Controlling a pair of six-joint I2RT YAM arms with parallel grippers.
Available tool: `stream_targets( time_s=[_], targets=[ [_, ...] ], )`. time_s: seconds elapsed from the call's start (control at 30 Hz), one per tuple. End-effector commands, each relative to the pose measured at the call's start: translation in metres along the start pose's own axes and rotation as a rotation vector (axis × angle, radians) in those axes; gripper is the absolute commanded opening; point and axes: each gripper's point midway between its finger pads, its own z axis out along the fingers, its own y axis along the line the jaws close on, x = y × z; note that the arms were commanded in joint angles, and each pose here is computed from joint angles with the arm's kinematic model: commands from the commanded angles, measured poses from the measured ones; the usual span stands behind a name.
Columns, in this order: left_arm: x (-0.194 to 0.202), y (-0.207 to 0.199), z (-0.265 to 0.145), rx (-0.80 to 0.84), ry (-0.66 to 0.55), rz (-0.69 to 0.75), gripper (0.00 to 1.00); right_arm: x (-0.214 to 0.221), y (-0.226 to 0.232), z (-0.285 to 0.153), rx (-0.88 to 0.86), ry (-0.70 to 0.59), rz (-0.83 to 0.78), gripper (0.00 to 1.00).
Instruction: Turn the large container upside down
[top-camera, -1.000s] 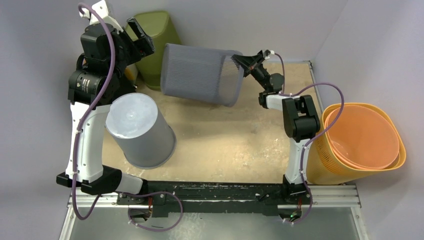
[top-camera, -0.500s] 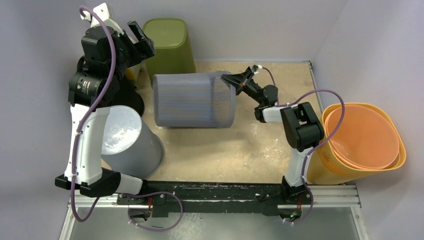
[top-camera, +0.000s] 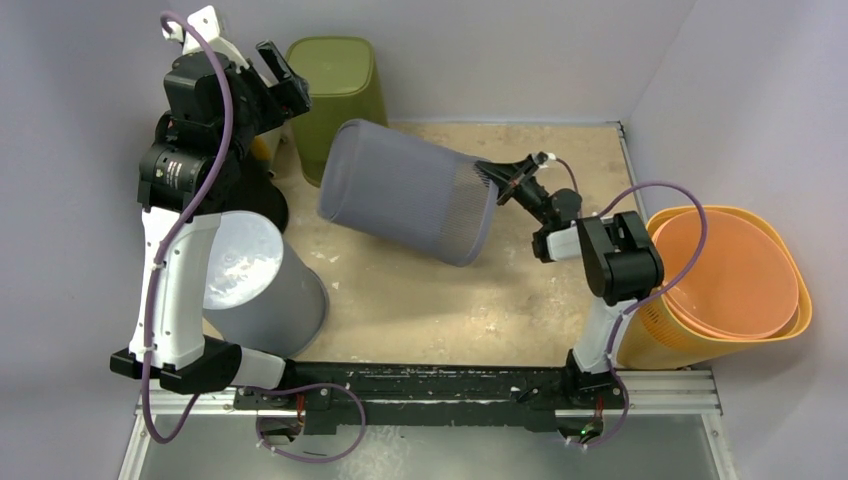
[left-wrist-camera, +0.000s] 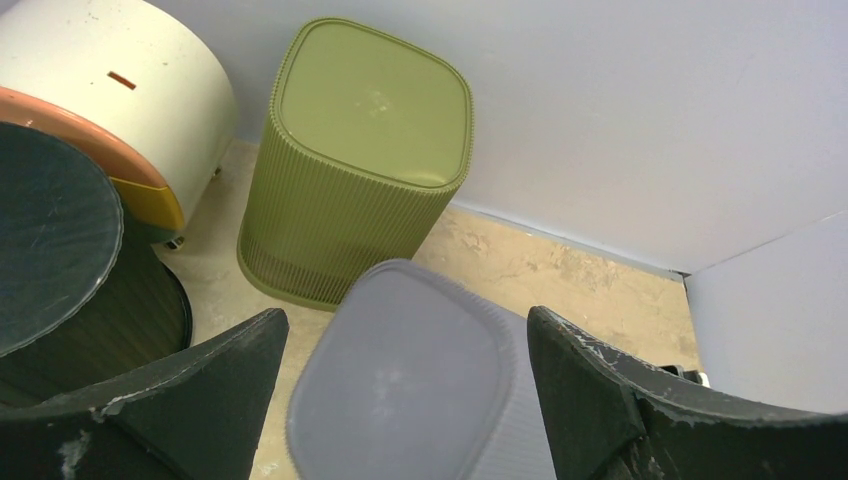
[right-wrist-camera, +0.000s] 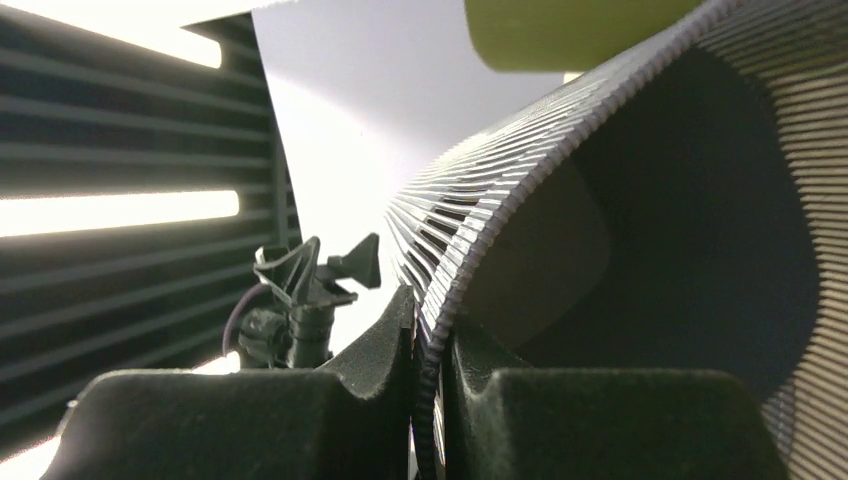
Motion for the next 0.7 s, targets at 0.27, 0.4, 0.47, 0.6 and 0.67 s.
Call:
stream_targets(
  time_s=[0.27,0.4,0.47,0.6,0.67],
  targets=[
    [-0.013,0.000,-0.014,0.004,-0.054,-0.033,0.86,-0.037,0.019,-0.056,-0.096,0.128,-0.327,0.08],
    [-0.012,0.003,-0.015,-0.006,-0.051,-0.035,0.86,-0.064,0.008,-0.063,-0.067,0.127,-0.382,0.14],
    [-0.010,0.005,-0.016,-0.013,-0.044,-0.033,0.86,-0.076,0.003,-0.067,-0.057,0.124,-0.401,0.17],
    [-0.004,0.008,-0.016,-0.024,-0.029,-0.030,0.86,-0.098,-0.007,-0.071,-0.037,0.143,-0.445,0.35],
    [-0.002,0.009,-0.014,-0.031,-0.021,-0.030,0.86,-0.109,-0.012,-0.073,-0.031,0.139,-0.457,0.36]
  ],
)
